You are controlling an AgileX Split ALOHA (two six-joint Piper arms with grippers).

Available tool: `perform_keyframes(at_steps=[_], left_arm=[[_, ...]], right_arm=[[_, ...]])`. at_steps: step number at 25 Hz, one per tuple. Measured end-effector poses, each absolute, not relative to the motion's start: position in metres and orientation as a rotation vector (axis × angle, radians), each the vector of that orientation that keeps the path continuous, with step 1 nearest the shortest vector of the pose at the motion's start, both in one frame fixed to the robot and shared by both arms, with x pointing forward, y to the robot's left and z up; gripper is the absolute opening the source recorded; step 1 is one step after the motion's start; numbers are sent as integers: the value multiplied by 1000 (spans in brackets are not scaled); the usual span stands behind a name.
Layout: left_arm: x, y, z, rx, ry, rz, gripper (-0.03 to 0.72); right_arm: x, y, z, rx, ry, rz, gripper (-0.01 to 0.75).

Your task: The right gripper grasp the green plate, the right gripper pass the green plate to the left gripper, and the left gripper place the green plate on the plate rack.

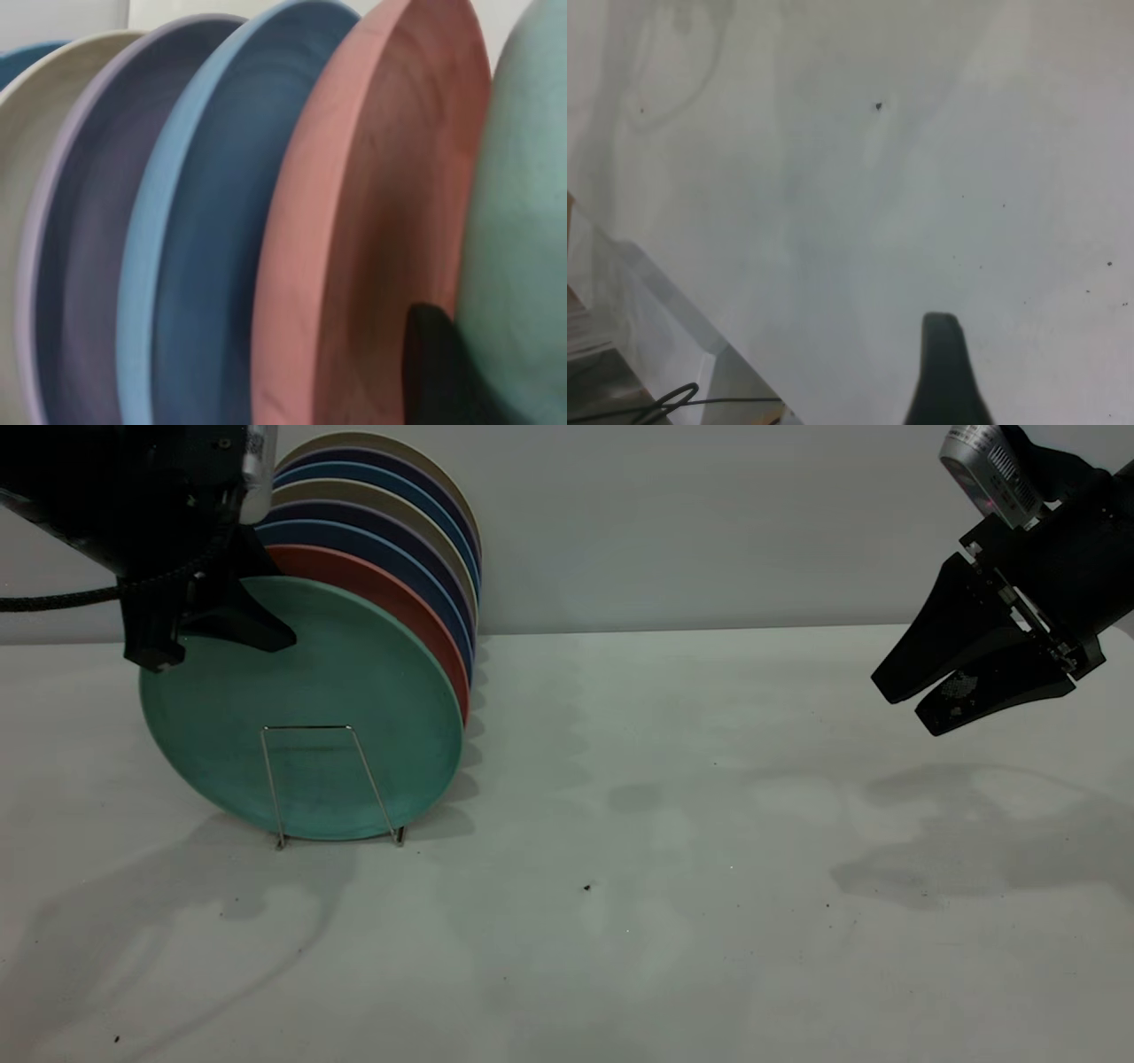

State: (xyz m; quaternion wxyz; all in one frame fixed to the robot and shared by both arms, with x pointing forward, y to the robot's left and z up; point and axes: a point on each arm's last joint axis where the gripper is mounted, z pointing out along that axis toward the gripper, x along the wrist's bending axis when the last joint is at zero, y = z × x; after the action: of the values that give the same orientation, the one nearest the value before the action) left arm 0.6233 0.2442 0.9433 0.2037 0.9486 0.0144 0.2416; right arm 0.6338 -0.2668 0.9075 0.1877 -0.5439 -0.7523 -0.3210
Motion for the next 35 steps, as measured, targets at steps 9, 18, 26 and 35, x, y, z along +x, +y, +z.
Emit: perform_keyframes(at_steps=[9, 18, 26, 35], left_arm=[[616, 243, 976, 2606, 2, 747, 391], [603, 244, 1020, 2453, 390, 739, 458], [583, 310, 1036, 1902, 1634, 326, 460], [521, 333, 1069, 1919, 2098, 220, 460]], right_arm=[[634, -267, 908, -1530, -2117, -903, 558], [630, -272, 904, -1562, -2176, -779, 541], [621, -268, 958, -1727, -2477, -415, 520], [565, -242, 1065, -1945, -2705, -147, 519]])
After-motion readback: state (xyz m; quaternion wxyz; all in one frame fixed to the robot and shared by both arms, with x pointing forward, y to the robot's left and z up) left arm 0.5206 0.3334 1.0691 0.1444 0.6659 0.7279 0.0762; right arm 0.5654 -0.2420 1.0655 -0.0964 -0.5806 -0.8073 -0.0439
